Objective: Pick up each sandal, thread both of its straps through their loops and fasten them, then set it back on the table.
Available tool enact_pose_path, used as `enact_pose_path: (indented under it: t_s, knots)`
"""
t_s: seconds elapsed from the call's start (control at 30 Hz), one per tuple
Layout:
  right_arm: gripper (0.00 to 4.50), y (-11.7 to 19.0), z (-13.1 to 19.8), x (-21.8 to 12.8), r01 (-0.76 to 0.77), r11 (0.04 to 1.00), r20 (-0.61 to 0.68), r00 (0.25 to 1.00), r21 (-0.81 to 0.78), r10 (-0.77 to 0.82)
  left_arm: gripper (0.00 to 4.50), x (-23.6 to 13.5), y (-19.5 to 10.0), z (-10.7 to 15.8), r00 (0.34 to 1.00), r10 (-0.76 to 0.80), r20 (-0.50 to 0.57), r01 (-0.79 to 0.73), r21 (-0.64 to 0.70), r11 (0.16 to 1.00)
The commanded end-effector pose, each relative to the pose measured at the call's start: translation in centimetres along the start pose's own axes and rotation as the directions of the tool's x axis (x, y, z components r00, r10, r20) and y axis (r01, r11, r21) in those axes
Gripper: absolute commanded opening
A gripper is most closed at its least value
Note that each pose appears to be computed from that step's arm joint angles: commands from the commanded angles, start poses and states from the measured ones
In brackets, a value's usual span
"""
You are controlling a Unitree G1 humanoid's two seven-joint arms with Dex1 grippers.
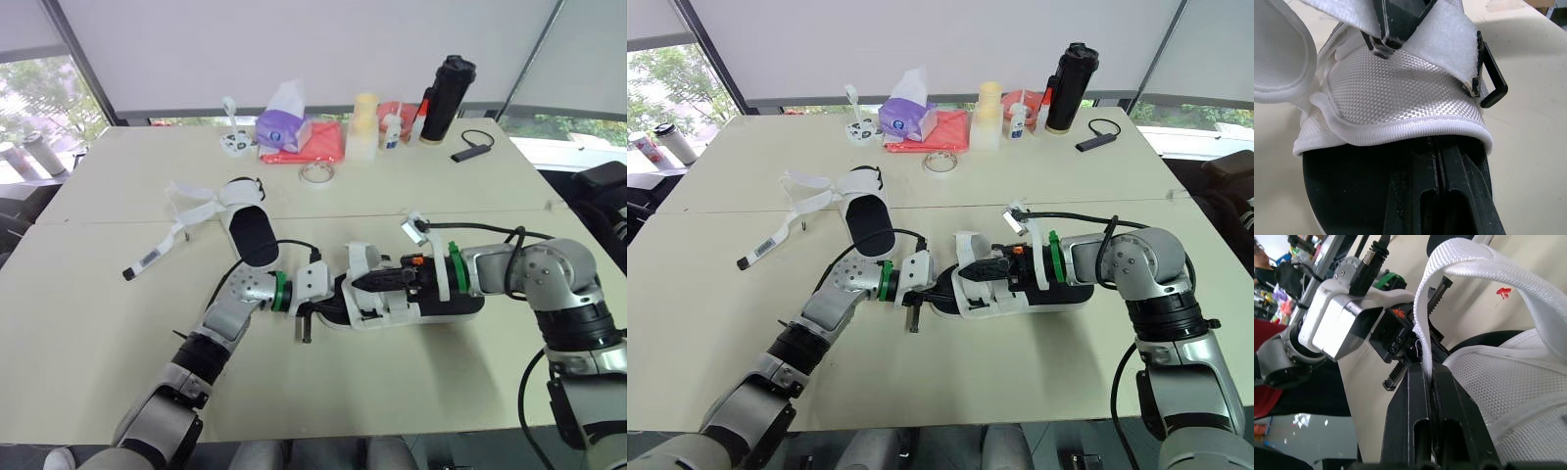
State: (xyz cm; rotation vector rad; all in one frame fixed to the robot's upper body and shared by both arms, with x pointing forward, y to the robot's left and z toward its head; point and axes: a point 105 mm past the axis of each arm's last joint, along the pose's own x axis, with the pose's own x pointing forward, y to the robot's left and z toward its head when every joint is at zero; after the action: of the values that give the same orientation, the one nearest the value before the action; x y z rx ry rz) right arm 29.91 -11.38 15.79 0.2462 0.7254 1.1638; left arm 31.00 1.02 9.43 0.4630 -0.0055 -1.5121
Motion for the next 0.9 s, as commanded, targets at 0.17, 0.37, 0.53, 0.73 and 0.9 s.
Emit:
enact_pose_path:
  t_s: [0.17,0.37,0.53,0.73,0.9]
  knots:
    - [0.05,-0.7,-0.6,-0.3,0.022,0.998,-0.064,0.998,-0.065,-0.026,0.00,0.0,0.0,-0.3,1.000,0.014,-0.012,-0.014,-0.008,1.000]
    - [0.05,-2.5,-0.2,-0.8,0.073,0.987,-0.085,0.993,-0.146,-0.086,0.00,0.1,-0.1,-0.2,1.000,0.019,-0.006,-0.019,-0.010,1.000]
    - [0.05,-2.9,0.3,-0.9,0.074,0.978,-0.092,0.991,-0.196,-0.093,0.00,0.1,-0.2,-0.2,1.000,0.024,-0.004,-0.024,-0.012,1.000]
    - [0.05,-2.3,0.3,-0.9,0.040,0.967,-0.125,0.989,-0.253,-0.074,0.00,0.0,-0.1,-0.2,1.000,0.029,-0.005,-0.030,-0.013,0.999]
    - [0.05,-1.3,0.2,-1.0,0.002,0.949,-0.157,0.986,-0.315,-0.054,0.00,0.0,0.0,-0.2,1.000,0.031,-0.004,-0.031,-0.012,0.999]
